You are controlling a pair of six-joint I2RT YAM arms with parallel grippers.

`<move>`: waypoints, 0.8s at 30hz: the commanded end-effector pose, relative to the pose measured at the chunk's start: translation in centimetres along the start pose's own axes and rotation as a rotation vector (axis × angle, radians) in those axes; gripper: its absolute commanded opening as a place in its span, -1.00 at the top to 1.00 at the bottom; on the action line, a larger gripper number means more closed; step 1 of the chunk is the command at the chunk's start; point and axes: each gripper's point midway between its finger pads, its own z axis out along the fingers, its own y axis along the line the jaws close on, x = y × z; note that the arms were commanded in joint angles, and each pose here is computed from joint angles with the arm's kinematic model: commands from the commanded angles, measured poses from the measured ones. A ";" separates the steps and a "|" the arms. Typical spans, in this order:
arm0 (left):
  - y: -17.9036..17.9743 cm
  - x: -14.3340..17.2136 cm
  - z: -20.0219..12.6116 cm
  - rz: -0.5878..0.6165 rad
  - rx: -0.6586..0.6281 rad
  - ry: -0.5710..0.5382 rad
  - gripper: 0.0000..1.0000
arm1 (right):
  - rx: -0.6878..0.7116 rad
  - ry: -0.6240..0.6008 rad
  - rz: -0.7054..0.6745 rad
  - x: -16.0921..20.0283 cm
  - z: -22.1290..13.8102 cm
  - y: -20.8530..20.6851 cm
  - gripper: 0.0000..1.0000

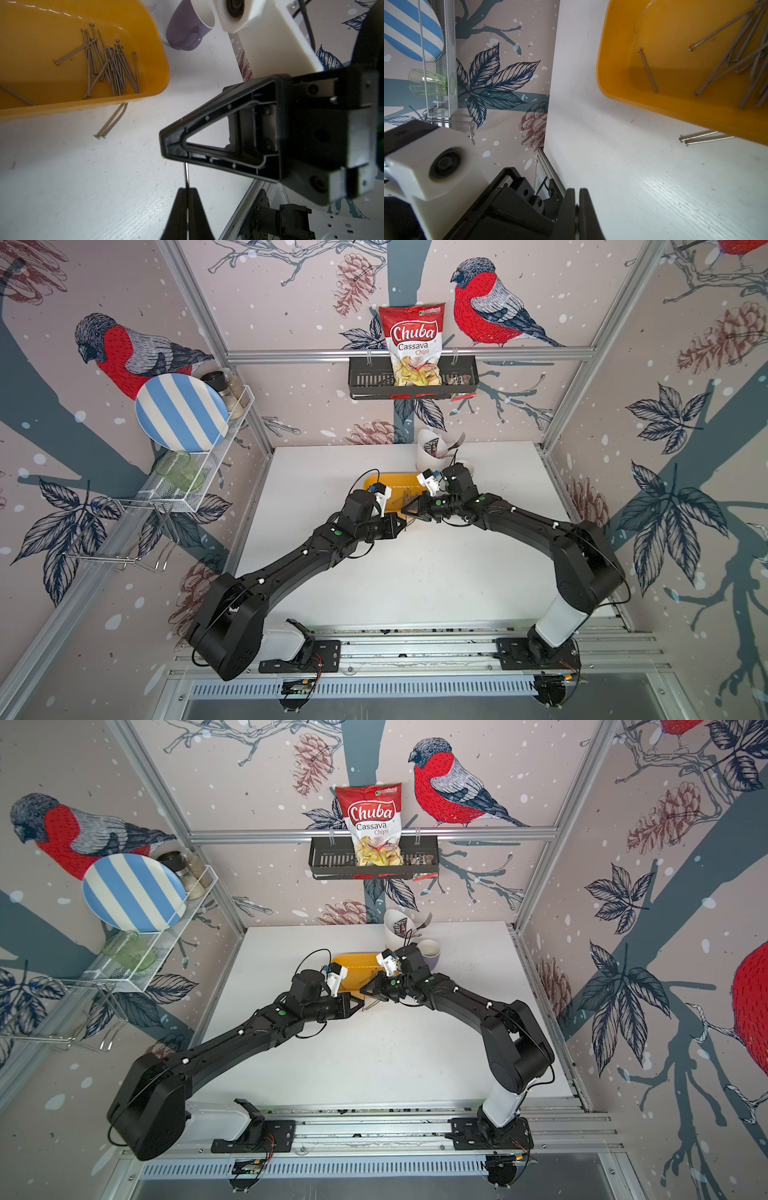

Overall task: Put the nails on the desktop into the storage box
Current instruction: Pick up the nail from the center of the board, then place the nail in the storage box.

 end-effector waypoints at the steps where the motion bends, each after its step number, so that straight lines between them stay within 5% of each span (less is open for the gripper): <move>1: -0.5 -1.0 -0.1 0.034 0.006 -0.021 0.56 | -0.017 0.004 -0.014 -0.3 -0.2 0.7 1.00; 8: -0.1 -2.6 -1.9 0.057 -0.032 -0.056 -0.42 | 0.115 -0.027 0.014 -2.4 -1.0 -2.2 1.00; 11: 1.0 -2.6 -2.9 0.043 -0.067 -0.064 -0.66 | 0.173 -0.043 0.031 -4.1 -1.2 -3.6 1.00; 15: 2.7 -2.3 -4.2 0.027 -0.113 -0.063 -0.90 | 0.255 -0.073 0.039 -7.0 -0.9 -5.1 1.00; 24: 6.2 -1.7 -5.0 -0.010 -0.191 0.001 -0.90 | 0.529 -0.052 -0.052 -13.1 2.0 -9.6 1.00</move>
